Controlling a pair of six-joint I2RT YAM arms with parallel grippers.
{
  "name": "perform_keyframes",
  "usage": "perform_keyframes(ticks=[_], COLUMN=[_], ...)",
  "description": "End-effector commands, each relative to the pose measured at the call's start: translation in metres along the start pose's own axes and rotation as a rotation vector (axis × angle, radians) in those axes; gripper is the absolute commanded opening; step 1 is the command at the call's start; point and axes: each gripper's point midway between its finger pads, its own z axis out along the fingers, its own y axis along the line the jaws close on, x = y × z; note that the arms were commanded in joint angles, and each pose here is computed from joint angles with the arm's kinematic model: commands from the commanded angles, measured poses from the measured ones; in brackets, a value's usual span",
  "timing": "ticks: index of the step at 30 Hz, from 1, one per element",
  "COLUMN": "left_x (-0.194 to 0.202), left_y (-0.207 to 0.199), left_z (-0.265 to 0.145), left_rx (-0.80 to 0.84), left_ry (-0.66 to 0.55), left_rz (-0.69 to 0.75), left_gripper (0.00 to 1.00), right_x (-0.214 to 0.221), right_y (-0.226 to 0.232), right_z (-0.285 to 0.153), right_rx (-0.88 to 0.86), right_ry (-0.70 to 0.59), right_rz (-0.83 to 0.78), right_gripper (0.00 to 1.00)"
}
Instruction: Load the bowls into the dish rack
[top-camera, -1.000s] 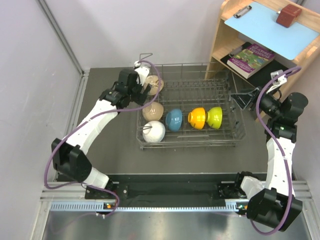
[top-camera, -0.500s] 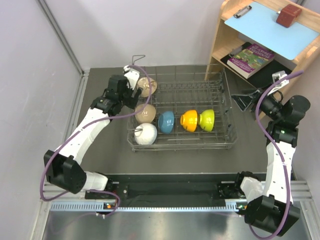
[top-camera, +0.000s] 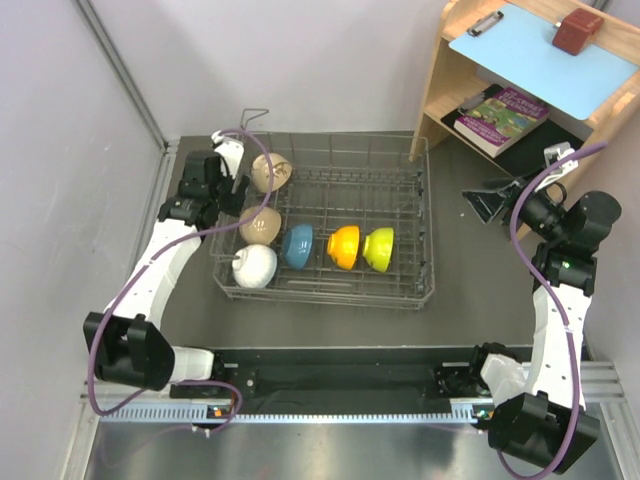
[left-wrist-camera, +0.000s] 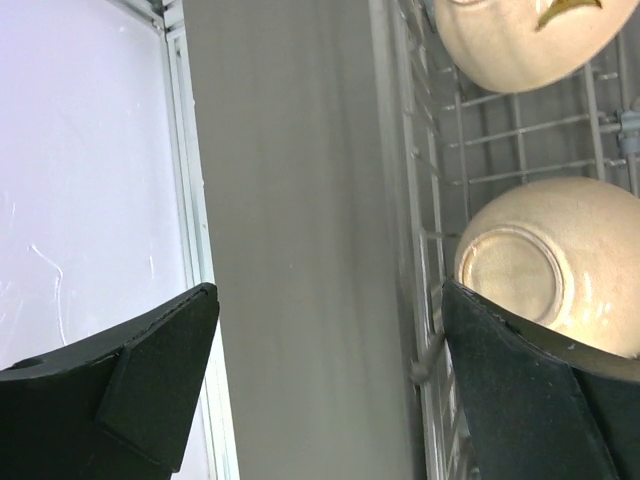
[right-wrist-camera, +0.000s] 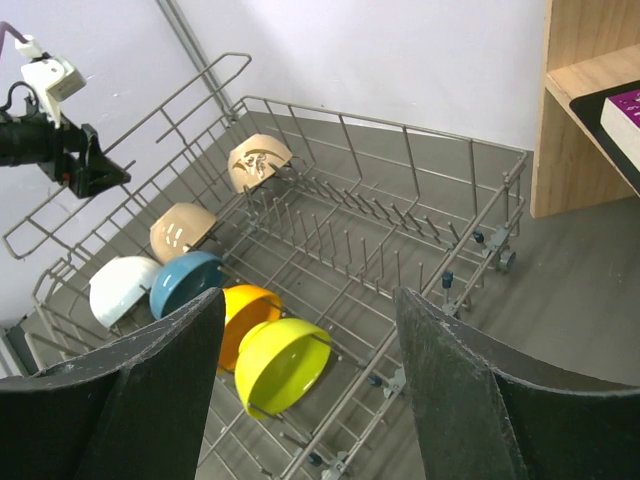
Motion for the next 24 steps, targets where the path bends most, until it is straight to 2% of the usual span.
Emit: perform_keyframes(ticks=[1, 7, 18, 24], left_x=[0.044, 0.055, 0.076, 0.074], left_y=[0.005, -0.002, -0.015, -0.017], left_z=[-0.018, -0.044, -0.064, -0.08], left_rx=[-0.015, 0.034, 0.107, 0.131], left_ry=[0.128, 0.128, 0.163, 0.146], left_rz=[0.037, 0.002, -0.016, -0.033], left_gripper=[0.96, 0.94, 0.91, 0.89], right_x=[-0.024, -0.027, -0.027, -0.028], right_y=[0.011, 0.012, 0.014, 0.015], right_z=[-0.004, -0.004, -0.005, -0.005], right_rx=[-0.012, -0.011, -0.012, -0.013], right_ry=[-0.04, -0.045, -0.048, -0.049], right_rz=[-0.1, -0.105, -0.104, -0.104], right_gripper=[0.68, 0.68, 0.69, 0.69])
